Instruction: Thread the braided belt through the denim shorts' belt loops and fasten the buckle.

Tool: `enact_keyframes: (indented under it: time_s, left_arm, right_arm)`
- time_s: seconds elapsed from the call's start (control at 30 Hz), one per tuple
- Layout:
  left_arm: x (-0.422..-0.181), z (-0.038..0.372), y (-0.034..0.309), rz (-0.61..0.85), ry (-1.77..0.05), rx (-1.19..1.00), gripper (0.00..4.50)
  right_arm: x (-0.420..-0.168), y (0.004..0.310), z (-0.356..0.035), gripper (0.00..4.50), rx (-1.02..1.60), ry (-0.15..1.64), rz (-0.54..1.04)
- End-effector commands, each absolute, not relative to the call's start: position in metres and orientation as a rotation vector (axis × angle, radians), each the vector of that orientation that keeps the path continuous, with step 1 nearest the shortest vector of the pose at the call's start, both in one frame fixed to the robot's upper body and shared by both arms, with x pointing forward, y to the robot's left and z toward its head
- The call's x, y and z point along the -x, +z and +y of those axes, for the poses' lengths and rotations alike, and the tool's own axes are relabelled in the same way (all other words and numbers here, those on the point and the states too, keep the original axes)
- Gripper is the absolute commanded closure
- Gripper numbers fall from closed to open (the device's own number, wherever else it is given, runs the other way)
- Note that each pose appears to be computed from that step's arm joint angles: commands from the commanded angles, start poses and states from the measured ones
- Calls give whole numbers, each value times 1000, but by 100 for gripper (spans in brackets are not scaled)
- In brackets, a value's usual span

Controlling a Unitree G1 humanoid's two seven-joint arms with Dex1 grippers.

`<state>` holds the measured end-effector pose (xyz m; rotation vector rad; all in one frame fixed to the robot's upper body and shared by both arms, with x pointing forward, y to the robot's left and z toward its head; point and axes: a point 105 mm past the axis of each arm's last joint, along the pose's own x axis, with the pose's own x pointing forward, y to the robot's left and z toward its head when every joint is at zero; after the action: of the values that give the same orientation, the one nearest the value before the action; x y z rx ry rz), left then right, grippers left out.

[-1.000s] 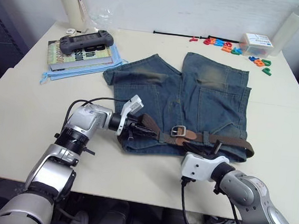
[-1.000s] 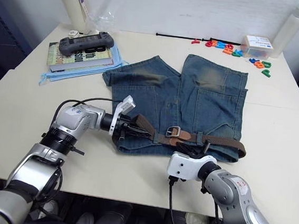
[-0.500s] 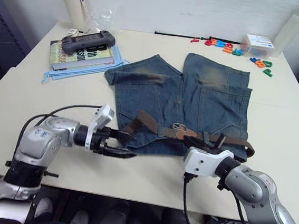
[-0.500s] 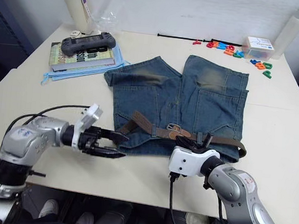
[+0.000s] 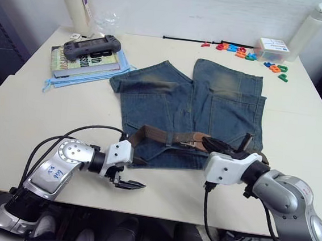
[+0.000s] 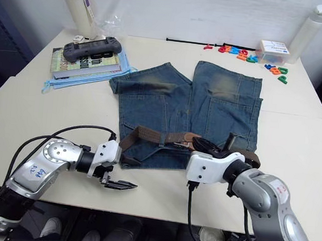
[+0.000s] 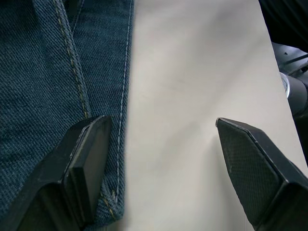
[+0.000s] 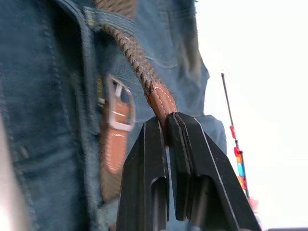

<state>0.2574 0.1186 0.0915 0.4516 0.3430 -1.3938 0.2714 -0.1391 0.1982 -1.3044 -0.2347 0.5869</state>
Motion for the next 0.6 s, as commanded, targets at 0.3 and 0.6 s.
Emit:
enact_keyframes:
  time_s: [0.3,0.6]
  left_arm:
    - [-250,146,56,536,-1315,-439,67]
    - [-252,152,58,534,-1322,-458,67]
  right_arm:
    - [-267,235,-180,450,1213,564,-175]
    - [-262,248,-187,450,1125,633,-97]
